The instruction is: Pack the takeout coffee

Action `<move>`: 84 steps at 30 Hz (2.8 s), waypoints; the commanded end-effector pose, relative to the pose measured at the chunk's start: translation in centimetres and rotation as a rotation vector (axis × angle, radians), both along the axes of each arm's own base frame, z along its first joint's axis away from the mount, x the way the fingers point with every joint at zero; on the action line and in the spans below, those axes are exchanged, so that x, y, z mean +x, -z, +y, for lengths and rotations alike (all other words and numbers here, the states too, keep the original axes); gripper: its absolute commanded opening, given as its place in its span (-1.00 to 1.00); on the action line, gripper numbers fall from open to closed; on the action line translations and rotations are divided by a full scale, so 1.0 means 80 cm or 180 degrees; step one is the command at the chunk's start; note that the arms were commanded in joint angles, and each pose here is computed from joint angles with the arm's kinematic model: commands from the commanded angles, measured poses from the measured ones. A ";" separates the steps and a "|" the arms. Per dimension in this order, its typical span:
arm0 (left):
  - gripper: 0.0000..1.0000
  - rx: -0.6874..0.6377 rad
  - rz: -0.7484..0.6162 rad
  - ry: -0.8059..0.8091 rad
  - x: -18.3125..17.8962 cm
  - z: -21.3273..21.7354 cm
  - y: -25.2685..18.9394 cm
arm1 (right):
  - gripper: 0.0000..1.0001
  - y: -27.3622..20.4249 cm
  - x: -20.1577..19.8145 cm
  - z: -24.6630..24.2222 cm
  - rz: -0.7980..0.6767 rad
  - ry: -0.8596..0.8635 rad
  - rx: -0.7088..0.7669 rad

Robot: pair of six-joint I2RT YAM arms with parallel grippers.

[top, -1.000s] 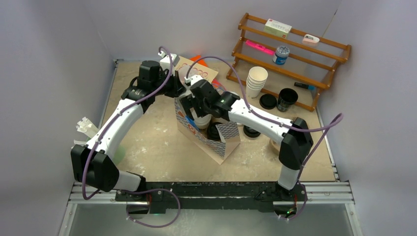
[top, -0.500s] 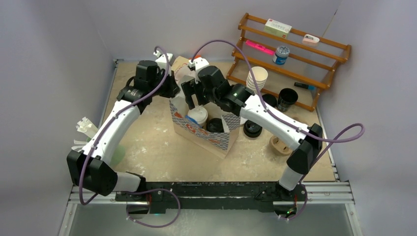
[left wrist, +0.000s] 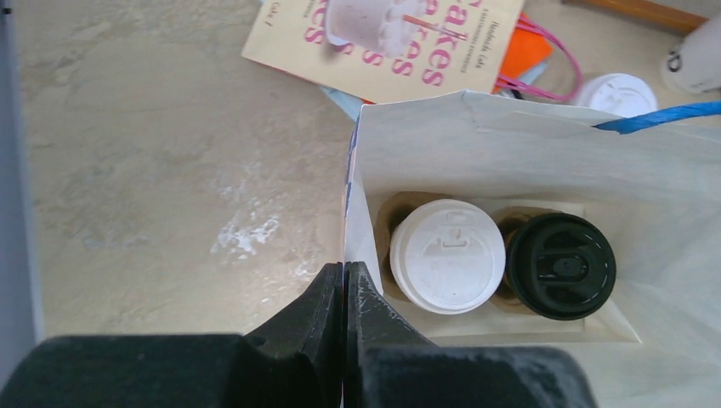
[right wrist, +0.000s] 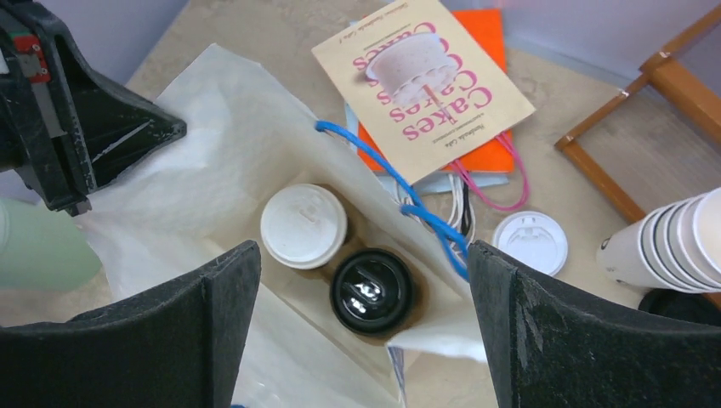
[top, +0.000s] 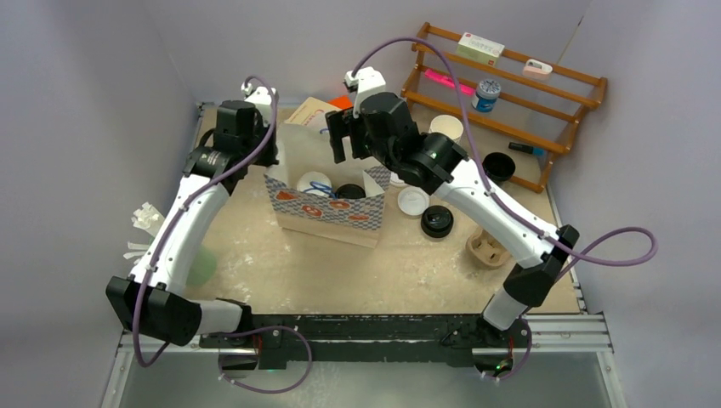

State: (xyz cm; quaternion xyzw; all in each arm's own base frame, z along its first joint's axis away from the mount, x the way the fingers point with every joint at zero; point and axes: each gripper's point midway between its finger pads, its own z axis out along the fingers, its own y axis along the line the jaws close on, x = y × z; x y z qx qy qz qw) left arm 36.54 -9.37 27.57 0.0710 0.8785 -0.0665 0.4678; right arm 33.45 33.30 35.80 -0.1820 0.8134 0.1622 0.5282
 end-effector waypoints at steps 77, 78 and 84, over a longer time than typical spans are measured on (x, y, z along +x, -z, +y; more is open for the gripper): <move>-1.00 0.1130 0.0426 -0.4604 -0.163 0.370 0.035 | 0.85 0.002 -0.054 -0.026 0.0485 -0.0271 -0.0145; -1.00 0.1139 0.0413 -0.4615 -0.164 0.371 0.033 | 0.85 0.002 -0.054 -0.027 0.0489 -0.0270 -0.0148; -1.00 0.0856 0.0327 -0.4675 -0.160 0.362 0.010 | 0.85 0.002 -0.054 -0.027 0.0487 -0.0270 -0.0143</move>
